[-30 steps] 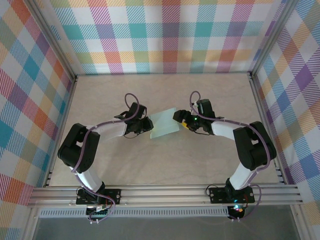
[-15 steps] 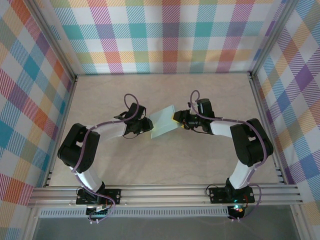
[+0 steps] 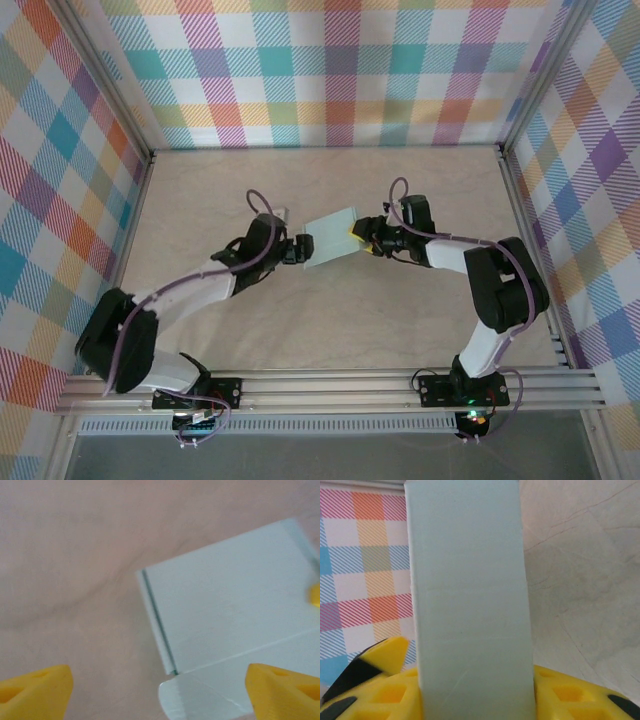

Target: Fold the paper box

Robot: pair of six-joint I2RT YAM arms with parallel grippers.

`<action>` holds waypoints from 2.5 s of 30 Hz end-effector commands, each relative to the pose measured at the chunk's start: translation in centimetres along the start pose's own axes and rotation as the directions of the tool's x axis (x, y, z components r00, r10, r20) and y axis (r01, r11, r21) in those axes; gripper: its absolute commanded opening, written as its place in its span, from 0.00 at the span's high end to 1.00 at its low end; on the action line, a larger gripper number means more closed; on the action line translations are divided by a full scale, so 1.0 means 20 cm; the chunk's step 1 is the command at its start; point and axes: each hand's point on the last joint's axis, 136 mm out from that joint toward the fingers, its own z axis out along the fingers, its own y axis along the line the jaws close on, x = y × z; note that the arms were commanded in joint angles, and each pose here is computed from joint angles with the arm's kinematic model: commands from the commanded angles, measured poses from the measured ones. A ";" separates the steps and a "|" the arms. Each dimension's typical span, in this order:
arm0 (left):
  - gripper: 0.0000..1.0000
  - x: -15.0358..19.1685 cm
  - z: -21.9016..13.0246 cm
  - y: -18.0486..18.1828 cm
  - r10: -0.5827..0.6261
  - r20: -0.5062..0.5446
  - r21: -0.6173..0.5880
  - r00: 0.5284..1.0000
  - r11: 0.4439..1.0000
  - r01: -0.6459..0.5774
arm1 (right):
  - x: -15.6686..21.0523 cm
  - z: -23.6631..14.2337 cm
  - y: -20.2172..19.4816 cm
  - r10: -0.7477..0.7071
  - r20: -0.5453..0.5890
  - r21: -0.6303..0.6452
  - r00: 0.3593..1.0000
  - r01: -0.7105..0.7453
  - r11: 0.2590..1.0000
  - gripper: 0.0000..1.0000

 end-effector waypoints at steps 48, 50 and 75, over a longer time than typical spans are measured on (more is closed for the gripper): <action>0.58 -0.04 0.15 -0.39 0.968 0.062 -0.618 0.243 0.229 -0.752 | 0.02 -0.24 0.16 0.055 0.020 -0.143 0.998 -0.051 0.988 0.55; 0.59 -0.04 0.15 -0.39 0.967 0.063 -0.616 0.247 0.232 -0.753 | 0.02 -0.24 0.16 0.054 0.021 -0.143 0.998 -0.051 0.988 0.54; 0.63 0.13 0.01 -0.34 0.901 0.036 -0.070 0.433 0.434 -0.898 | 0.00 -0.56 0.08 -0.225 0.169 0.221 0.960 0.186 0.957 0.20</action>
